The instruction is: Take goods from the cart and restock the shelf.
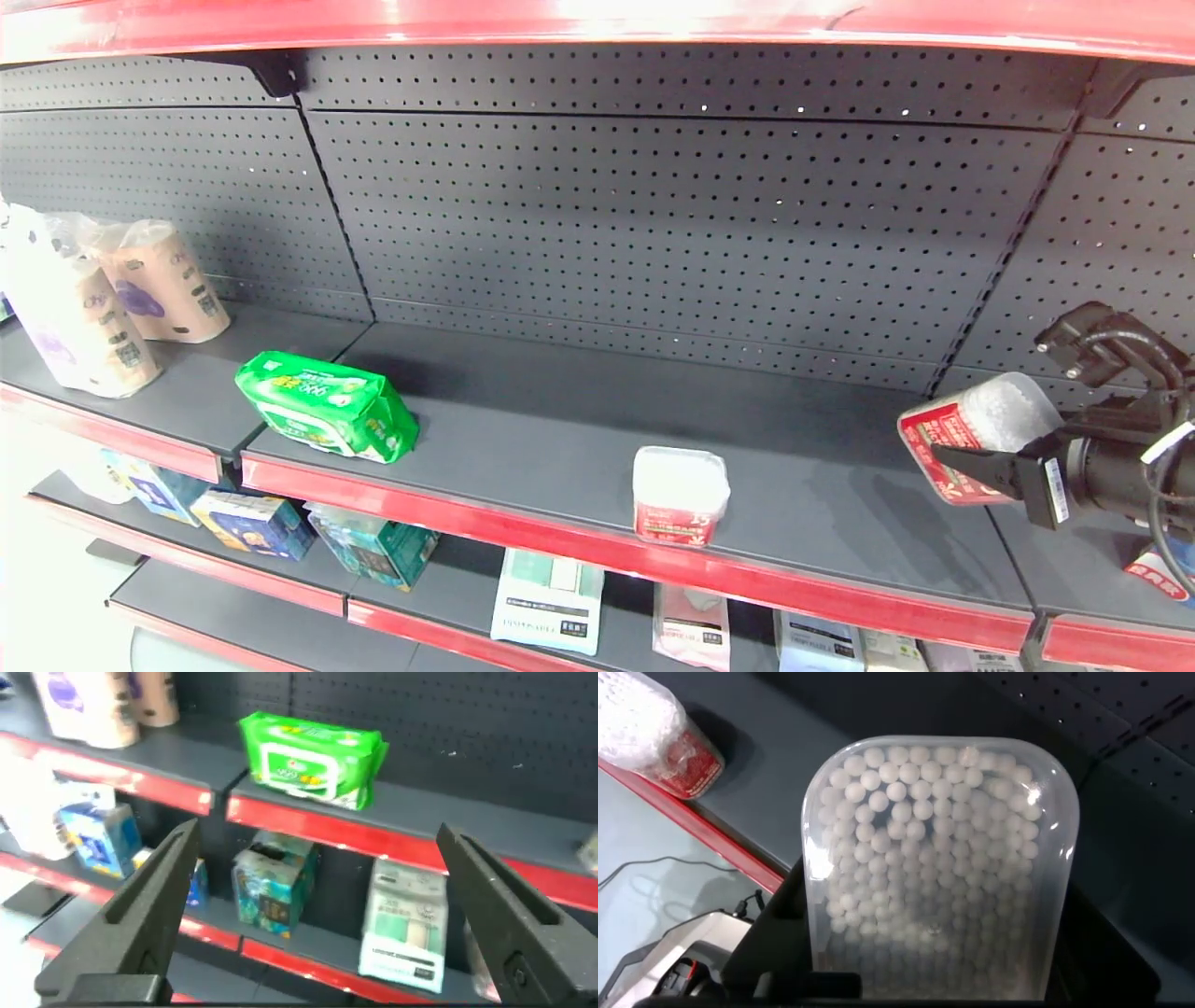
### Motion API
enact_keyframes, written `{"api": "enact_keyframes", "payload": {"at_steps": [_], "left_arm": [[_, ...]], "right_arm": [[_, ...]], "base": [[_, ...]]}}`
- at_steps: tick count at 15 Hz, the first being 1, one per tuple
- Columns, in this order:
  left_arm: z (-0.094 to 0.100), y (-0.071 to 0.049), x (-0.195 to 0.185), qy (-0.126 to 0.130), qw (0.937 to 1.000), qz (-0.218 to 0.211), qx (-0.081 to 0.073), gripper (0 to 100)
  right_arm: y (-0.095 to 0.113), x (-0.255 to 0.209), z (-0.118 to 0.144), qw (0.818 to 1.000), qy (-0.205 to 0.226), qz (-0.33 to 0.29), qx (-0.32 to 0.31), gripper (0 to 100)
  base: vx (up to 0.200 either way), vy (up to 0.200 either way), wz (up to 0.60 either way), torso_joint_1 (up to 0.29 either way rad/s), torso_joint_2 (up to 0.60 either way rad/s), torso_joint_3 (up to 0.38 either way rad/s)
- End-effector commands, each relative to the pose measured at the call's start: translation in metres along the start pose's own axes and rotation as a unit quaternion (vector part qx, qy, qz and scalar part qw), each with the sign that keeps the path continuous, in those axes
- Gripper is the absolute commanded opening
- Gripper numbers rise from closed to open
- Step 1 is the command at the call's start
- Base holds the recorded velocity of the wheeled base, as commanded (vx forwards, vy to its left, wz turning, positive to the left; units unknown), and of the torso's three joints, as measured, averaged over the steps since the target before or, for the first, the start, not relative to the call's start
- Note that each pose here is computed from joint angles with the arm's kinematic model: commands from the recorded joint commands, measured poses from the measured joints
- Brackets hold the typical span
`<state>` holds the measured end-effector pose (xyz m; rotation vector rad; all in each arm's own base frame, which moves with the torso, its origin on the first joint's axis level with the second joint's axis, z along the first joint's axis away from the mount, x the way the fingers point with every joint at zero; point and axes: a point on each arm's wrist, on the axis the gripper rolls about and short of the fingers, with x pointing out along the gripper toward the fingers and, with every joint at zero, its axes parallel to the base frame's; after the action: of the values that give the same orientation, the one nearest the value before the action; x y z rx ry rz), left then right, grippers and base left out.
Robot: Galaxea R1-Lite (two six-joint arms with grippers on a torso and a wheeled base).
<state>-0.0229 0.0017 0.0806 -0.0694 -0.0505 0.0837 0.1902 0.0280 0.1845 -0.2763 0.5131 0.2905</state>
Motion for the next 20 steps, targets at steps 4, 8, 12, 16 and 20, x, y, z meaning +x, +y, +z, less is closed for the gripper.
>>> {"api": "enact_keyframes", "payload": {"at_steps": [4, 8, 12, 16, 20], "left_arm": [[-0.005, -0.001, 0.0, 0.023, 0.9992, -0.023, 0.024, 100], [-0.005, -0.001, 0.0, 0.022, 0.9991, -0.023, 0.028, 100], [-0.005, -0.001, 0.0, 0.022, 0.9991, -0.023, 0.028, 100], [-0.005, -0.001, 0.0, 0.022, 0.9991, -0.023, 0.028, 100], [-0.005, -0.001, 0.0, 0.022, 0.9991, -0.023, 0.028, 100]], "right_arm": [[0.0, -0.001, 0.0, 1.0, 0.0, 0.0, -0.002, 0], [-0.001, 0.01, 0.002, 1.0, 0.008, 0.012, -0.004, 0], [-0.014, 0.038, 0.008, 0.998, 0.005, 0.05, -0.031, 0], [-0.031, 0.078, 0.012, 0.989, -0.001, 0.114, -0.095, 0], [-0.037, 0.107, 0.01, 0.98, -0.001, 0.153, -0.129, 0]], "base": [[0.0, 0.0, 0.0, 0.0, 0.0, 0.0], [0.0, 0.0, 0.0, 0.0, 0.0, 0.0], [0.0, 0.0, 0.0, 0.0, 0.0, 0.0], [0.0, 0.0, 0.0, 0.0, 0.0, 0.0], [0.0, 0.0, 0.0, 0.0, 0.0, 0.0]]}}
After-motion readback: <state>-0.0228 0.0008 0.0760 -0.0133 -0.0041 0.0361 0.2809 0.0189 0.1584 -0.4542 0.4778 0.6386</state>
